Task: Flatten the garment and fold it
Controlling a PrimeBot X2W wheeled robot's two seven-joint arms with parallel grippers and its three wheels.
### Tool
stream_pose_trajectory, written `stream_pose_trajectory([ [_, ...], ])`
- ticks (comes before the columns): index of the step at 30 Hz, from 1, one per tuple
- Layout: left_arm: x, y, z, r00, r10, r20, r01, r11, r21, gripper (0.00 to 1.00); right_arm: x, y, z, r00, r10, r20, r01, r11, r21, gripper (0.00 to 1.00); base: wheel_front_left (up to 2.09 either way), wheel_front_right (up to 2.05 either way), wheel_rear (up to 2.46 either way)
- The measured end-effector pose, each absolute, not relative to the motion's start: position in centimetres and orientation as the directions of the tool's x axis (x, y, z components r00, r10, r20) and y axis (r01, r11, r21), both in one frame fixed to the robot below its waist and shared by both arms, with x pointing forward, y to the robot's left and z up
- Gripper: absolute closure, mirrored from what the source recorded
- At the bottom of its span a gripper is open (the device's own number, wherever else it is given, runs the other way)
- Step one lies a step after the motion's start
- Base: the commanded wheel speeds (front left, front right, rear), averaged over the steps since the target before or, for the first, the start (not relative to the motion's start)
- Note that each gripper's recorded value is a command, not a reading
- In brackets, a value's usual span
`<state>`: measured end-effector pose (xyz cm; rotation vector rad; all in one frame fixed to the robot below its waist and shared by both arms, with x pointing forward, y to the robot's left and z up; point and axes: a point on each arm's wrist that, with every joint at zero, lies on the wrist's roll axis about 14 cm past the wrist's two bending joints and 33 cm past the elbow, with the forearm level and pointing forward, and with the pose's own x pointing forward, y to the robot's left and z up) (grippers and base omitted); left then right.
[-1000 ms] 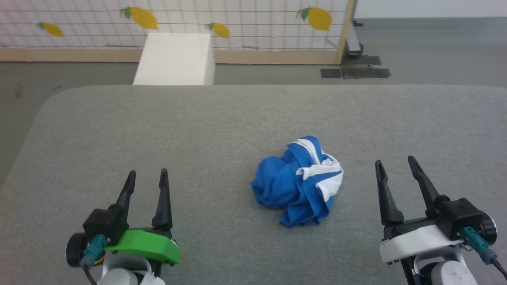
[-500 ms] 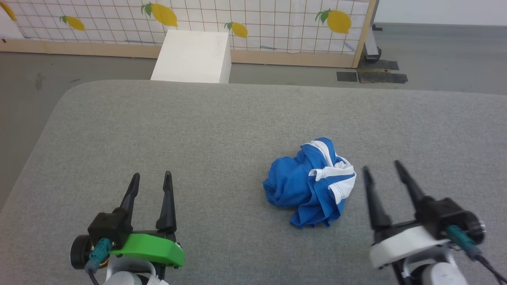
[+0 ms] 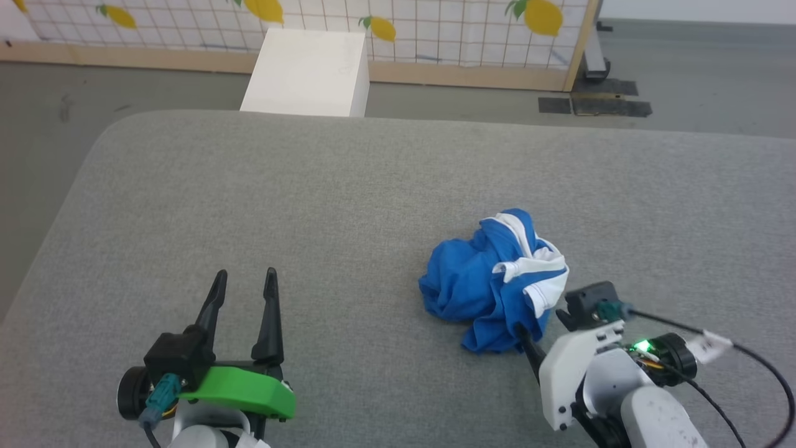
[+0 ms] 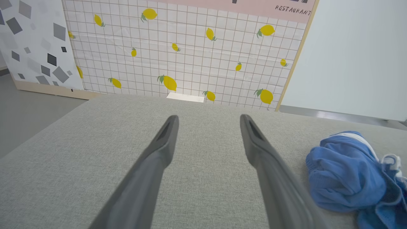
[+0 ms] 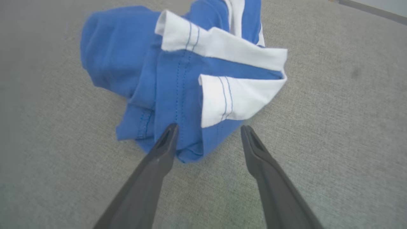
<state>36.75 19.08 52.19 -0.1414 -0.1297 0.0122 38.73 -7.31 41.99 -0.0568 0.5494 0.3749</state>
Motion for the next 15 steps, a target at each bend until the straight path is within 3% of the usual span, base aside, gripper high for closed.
stream_pose_trajectory([
  [1,36.8,19.1,52.1,0.992,0.019,0.127,-0.001,0.990,-0.142,0.00,38.8,-7.3,41.7,0.776,0.331,-0.538,-0.365,0.930,0.045,0.00,0.00,0.00,0.00],
  [2,36.8,19.0,52.1,0.992,0.017,0.126,0.001,0.990,-0.142,0.00,38.8,-7.2,41.4,0.765,0.330,-0.553,-0.368,0.929,0.045,0.52,0.00,0.00,0.00],
  [4,36.7,19.1,52.0,0.992,0.021,0.122,-0.003,0.990,-0.144,0.00,39.0,-7.1,41.3,0.758,0.329,-0.563,-0.371,0.928,0.042,1.00,0.00,0.00,0.00],
  [9,36.7,19.2,52.0,0.992,0.026,0.123,-0.008,0.989,-0.146,0.00,40.8,-7.2,43.8,0.824,0.337,-0.455,-0.357,0.933,0.046,1.00,0.00,0.00,0.00],
  [15,36.6,19.1,52.4,0.991,0.024,0.134,-0.004,0.989,-0.147,0.00,43.4,-9.2,50.1,0.931,0.291,-0.218,-0.286,0.957,0.054,1.00,0.00,0.00,0.00],
])
